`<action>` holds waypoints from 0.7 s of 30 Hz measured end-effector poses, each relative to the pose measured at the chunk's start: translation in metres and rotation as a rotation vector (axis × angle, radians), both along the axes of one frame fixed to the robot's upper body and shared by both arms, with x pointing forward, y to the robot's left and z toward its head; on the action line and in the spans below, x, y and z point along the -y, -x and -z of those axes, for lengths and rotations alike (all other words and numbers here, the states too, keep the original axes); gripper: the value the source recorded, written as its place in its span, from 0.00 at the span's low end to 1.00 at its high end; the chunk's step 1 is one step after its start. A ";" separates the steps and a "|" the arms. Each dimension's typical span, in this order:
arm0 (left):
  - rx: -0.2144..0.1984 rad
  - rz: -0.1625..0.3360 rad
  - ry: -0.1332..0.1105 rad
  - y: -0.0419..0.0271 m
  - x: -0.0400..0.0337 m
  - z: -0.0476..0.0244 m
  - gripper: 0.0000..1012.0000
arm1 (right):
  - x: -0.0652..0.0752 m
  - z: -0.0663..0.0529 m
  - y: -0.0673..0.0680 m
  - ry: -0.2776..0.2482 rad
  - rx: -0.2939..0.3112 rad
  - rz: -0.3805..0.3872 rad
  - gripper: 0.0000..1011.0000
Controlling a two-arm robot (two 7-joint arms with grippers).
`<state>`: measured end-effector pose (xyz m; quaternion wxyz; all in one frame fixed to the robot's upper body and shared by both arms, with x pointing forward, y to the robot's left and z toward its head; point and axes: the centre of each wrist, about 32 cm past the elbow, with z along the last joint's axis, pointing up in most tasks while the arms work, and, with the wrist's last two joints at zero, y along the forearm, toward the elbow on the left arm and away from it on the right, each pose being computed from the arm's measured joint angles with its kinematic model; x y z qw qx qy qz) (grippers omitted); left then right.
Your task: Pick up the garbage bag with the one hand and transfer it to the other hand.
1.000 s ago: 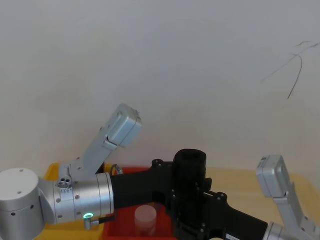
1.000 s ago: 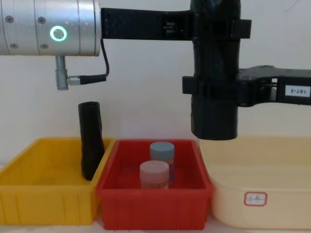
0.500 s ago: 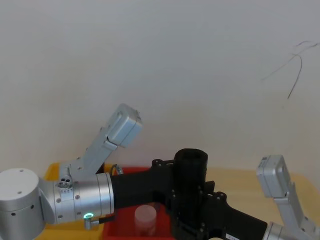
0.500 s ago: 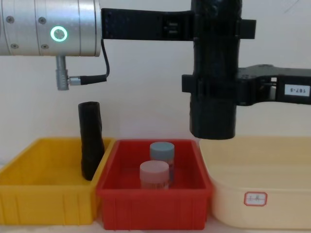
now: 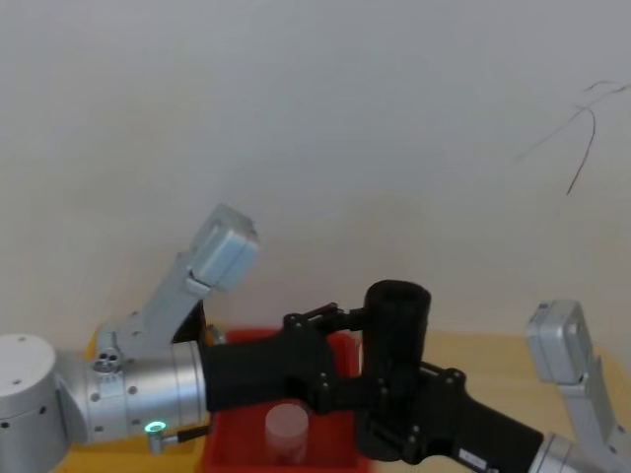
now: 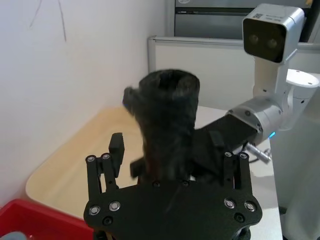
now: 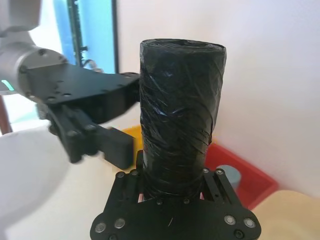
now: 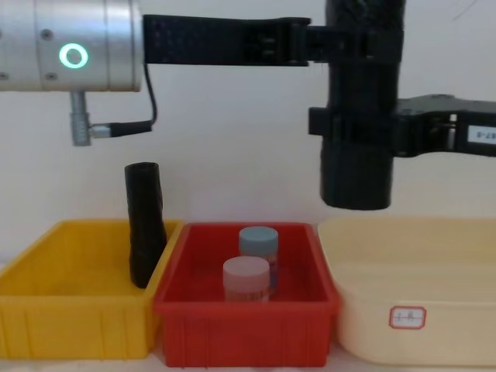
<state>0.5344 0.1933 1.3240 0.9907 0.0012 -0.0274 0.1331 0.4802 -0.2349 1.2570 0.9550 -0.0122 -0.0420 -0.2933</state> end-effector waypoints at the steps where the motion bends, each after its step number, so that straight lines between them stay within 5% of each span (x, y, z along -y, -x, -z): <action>1: 0.000 -0.003 0.000 0.0002 -0.0022 0.0002 0.99 | 0.002 -0.001 0.001 0.000 0.002 0.017 0.49; 12: -0.022 -0.059 0.028 0.0047 -0.0313 0.0037 0.99 | 0.015 -0.007 0.003 0.024 0.002 0.146 0.49; 21: -0.040 -0.129 0.061 0.0093 -0.0462 0.0056 0.99 | 0.029 -0.013 0.001 0.077 -0.010 0.268 0.49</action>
